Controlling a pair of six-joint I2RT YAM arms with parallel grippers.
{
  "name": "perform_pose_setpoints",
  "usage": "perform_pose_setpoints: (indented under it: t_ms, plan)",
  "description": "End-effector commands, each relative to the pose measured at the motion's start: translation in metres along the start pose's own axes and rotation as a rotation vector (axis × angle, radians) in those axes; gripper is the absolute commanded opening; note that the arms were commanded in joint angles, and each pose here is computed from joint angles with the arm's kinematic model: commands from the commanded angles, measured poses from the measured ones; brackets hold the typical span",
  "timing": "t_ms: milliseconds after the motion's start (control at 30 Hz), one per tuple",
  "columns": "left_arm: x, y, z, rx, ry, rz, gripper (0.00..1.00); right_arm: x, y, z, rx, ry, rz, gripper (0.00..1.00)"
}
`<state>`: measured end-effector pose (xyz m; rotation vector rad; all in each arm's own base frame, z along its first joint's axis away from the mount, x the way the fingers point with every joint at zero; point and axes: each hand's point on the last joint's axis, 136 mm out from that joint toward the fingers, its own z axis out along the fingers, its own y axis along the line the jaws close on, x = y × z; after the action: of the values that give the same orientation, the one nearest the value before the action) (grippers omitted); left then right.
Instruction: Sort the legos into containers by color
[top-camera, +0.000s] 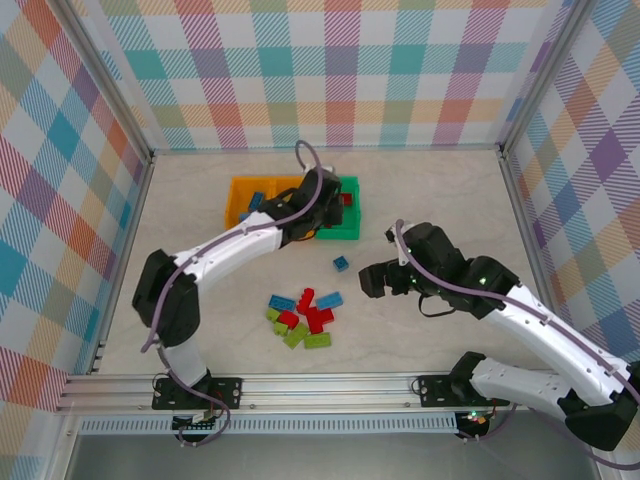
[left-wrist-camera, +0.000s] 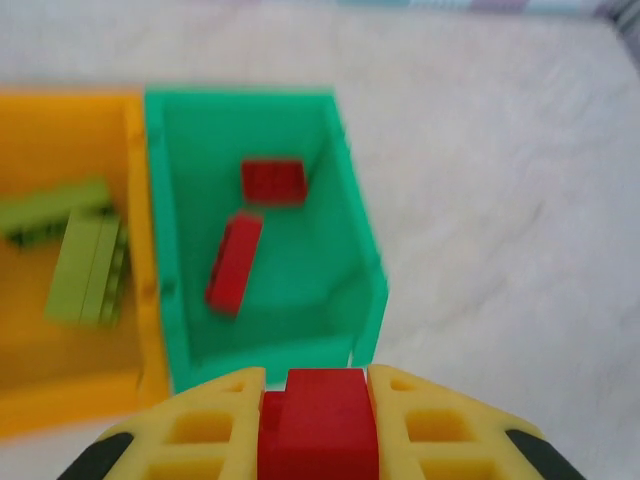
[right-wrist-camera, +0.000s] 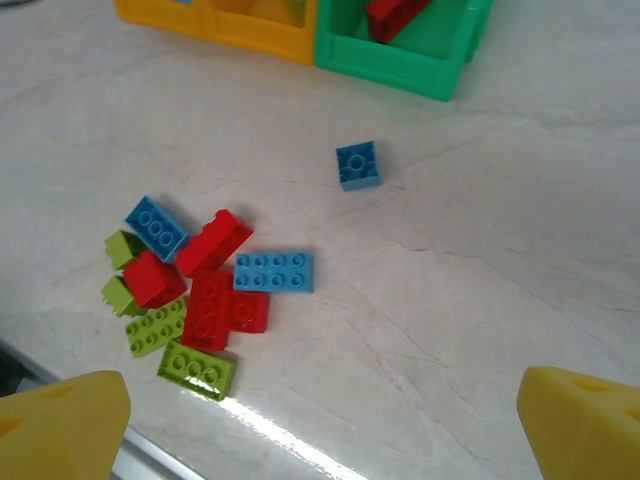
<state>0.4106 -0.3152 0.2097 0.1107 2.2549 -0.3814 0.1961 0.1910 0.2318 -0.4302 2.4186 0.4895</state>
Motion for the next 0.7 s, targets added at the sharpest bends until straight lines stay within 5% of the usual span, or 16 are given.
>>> perform_pose_setpoints:
  t_ms: [0,133,333,533,667]
  plan:
    - [-0.005,0.013,0.049,-0.109,-0.029,0.051,0.19,-0.002,-0.015,-0.001,0.063,-0.042,0.079,1.00]
    - [-0.015,0.018,0.089,-0.141,-0.037,0.057,0.22,0.011,-0.053,-0.006,0.232,-0.049,0.214,1.00]
    - [-0.026,0.008,0.101,-0.098,-0.062,0.051,0.50,0.031,-0.099,-0.016,0.345,-0.079,0.446,1.00]
    - [-0.046,-0.001,0.059,-0.036,-0.092,0.024,0.59,0.043,-0.135,-0.009,0.428,-0.057,0.716,1.00]
    - [-0.044,-0.009,-0.009,0.060,-0.081,0.029,0.63,0.059,-0.181,-0.013,0.657,-0.033,0.892,1.00]
